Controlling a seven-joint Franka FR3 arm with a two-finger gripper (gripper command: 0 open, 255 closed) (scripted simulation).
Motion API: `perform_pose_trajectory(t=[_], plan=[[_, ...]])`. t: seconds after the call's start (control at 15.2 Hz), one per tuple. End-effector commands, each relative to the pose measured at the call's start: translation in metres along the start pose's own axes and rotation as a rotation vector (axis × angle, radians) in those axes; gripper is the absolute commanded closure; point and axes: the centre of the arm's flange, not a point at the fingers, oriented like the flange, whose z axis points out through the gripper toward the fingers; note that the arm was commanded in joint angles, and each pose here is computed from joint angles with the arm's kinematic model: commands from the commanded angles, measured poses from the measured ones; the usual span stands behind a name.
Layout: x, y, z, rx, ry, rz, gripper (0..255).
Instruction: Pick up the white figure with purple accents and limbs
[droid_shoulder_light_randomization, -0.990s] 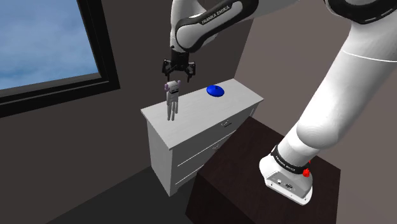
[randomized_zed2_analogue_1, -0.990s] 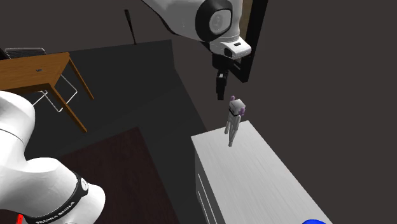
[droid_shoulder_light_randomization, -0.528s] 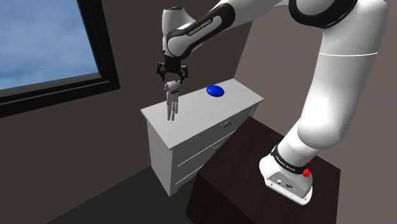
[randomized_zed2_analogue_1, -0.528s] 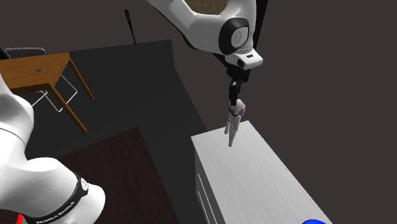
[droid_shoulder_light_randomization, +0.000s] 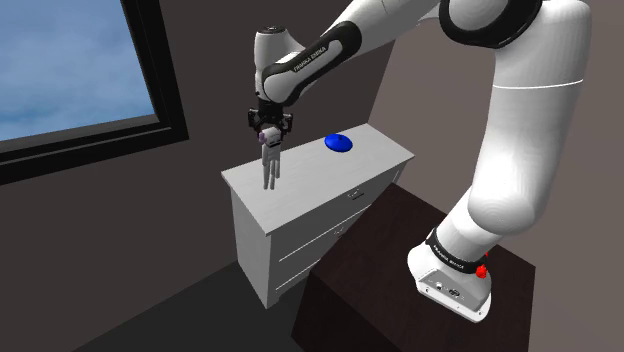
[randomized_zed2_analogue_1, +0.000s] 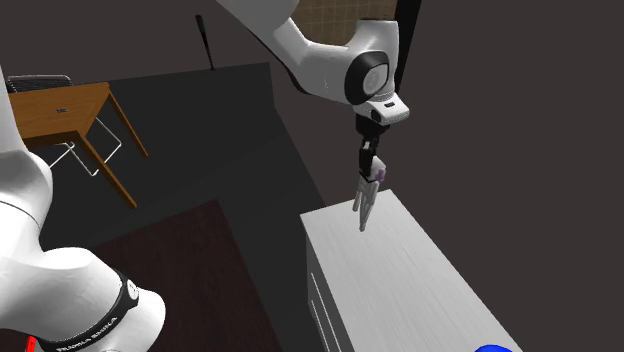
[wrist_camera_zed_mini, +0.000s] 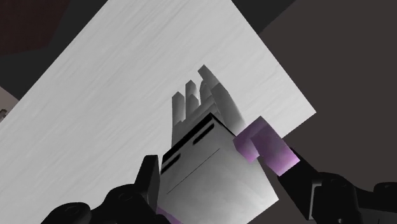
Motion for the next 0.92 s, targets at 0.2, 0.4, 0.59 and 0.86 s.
perform_pose_trajectory(t=[0.2,0.4,0.59,0.86], plan=[[0.000,-0.001,0.002,0.000,0.000,0.000,255],[0.001,-0.001,0.003,0.000,-0.001,0.000,255],[0.000,0.000,-0.004,0.000,0.000,0.000,255],[0.002,0.000,-0.025,0.000,0.000,0.000,255]])
